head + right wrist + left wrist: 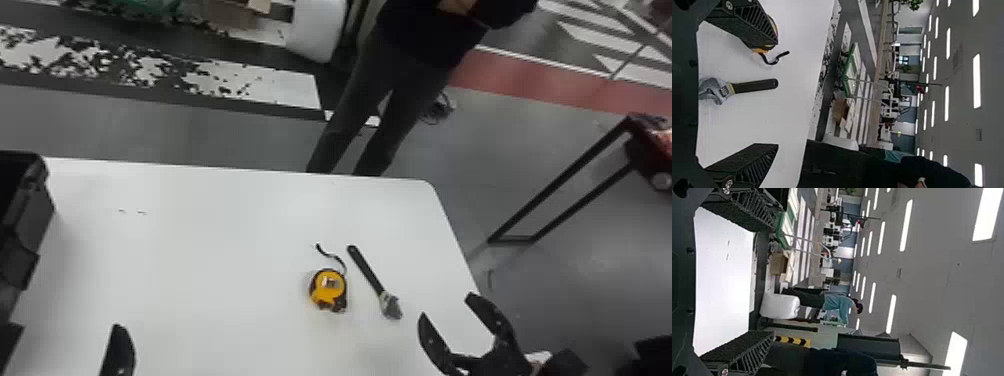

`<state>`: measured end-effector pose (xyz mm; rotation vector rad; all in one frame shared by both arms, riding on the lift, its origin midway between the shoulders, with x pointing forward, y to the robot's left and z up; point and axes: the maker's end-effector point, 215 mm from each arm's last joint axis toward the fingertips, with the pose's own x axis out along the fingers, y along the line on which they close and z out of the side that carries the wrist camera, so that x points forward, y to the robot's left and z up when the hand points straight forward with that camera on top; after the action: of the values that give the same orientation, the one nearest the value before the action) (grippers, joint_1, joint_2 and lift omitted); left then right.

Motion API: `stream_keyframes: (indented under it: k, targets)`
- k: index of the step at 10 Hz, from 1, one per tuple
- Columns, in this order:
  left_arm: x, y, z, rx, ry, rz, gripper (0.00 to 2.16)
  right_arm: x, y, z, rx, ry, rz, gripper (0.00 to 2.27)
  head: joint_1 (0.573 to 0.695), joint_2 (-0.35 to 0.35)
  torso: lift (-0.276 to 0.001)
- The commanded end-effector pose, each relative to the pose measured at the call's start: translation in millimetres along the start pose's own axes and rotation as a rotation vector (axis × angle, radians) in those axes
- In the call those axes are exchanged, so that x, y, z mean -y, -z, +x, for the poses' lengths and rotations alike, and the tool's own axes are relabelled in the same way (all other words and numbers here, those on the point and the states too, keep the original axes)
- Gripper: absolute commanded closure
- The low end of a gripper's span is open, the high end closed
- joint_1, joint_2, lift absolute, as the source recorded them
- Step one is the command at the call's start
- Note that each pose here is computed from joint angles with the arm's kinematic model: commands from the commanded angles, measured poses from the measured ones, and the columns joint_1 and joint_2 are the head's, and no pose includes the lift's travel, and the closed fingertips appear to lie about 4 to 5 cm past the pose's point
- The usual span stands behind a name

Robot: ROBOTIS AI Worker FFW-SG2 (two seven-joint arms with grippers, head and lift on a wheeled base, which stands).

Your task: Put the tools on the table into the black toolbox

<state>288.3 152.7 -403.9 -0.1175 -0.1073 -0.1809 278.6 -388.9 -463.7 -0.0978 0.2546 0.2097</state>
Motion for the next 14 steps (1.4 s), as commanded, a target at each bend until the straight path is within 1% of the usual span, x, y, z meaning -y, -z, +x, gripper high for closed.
stream_keyframes:
  k: [1,3,7,10,12,14]
  targets:
    - [0,1,0,-0.002,0.000,-0.001,0.06,13,14,14,-0.070,0.016,0.037,0.08,0.695,-0.350,-0.039]
    - [-2,1,-1,-0.004,0.004,0.000,0.06,19,24,32,-0.129,0.019,0.063,0.08,0.695,-0.350,-0.039]
    - [-8,4,5,-0.015,0.015,0.003,0.06,19,30,66,-0.200,0.005,0.045,0.08,0.695,-0.350,-0.039]
    - [-10,5,7,-0.020,0.024,0.003,0.06,12,47,89,-0.302,-0.006,0.079,0.08,0.695,-0.350,-0.039]
    - [-11,6,7,-0.025,0.032,0.008,0.06,0,65,100,-0.375,-0.008,0.108,0.08,0.695,-0.350,-0.039]
    - [-10,5,8,-0.025,0.038,0.010,0.06,-7,67,113,-0.403,-0.019,0.103,0.08,0.695,-0.350,-0.039]
